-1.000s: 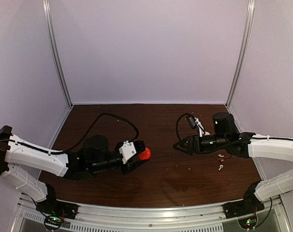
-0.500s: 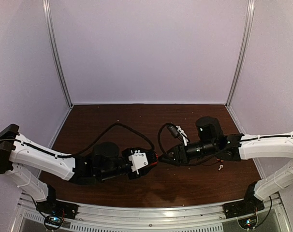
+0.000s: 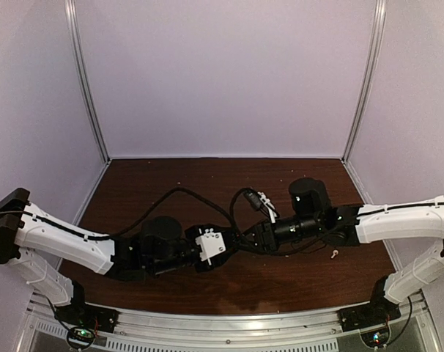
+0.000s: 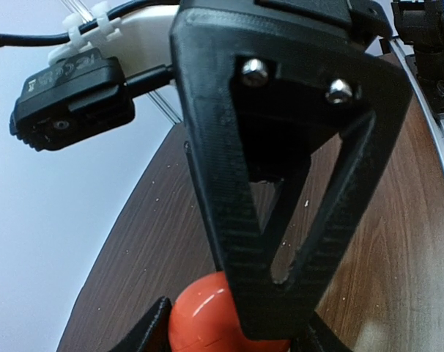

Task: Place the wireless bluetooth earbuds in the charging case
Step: Pass from the left arm to the right

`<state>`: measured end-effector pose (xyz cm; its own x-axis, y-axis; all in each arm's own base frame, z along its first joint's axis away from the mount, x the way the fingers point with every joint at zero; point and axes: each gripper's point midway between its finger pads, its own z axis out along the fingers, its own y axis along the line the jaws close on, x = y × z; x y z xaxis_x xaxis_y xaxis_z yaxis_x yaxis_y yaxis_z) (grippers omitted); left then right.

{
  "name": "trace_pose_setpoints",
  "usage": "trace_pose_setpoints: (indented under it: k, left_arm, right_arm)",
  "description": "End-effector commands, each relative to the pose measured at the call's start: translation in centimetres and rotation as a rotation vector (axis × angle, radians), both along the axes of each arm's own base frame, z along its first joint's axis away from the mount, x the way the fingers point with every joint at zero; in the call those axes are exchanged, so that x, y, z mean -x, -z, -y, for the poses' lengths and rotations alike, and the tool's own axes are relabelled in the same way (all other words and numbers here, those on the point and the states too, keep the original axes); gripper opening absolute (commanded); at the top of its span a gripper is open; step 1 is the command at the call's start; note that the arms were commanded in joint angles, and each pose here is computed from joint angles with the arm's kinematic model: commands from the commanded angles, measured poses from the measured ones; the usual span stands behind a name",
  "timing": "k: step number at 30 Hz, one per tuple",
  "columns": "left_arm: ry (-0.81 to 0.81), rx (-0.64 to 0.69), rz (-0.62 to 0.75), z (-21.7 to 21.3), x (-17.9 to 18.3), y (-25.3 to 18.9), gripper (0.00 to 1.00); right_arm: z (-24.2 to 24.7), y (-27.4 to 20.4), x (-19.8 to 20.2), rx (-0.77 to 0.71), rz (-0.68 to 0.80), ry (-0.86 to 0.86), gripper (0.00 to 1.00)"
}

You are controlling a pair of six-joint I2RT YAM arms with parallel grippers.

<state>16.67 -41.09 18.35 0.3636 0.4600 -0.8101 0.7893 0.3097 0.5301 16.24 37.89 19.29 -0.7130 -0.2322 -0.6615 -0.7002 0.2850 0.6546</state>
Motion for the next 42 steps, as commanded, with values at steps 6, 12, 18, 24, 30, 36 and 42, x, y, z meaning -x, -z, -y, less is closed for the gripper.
trace_pose_setpoints:
  k: [6,12,18,24,30,36,42]
  left_arm:
    - [0.144,0.308,-0.041,-1.0,3.2,-7.3,0.30]
    - [0.312,0.426,-0.086,-1.2,6.3,-11.3,0.31]
    - [0.414,0.467,-0.106,-0.9,7.9,-13.2,0.31]
    - [0.443,0.474,-0.110,-0.4,8.3,-13.8,0.30]
    - [0.450,0.472,-0.102,-0.3,8.4,-14.0,0.31]
    - [0.456,0.478,-0.101,-0.1,8.4,-14.1,0.31]
    - [0.475,0.505,-0.109,-0.1,8.7,-14.4,0.31]
  right_arm:
    - [0.4,-6.0,1.3,-0.231,0.141,-0.063,0.80]
    - [0.4,-10.2,3.7,-0.428,0.144,-0.185,0.82]
    - [0.5,-13.5,6.2,-0.540,0.181,-0.291,0.82]
    - [-0.1,-13.8,7.8,-0.548,0.195,-0.357,0.82]
    - [-0.2,-13.1,8.1,-0.536,0.187,-0.369,0.80]
    - [-0.4,-13.4,8.5,-0.550,0.188,-0.397,0.74]
    - [-0.7,-13.7,9.3,-0.571,0.191,-0.433,0.63]
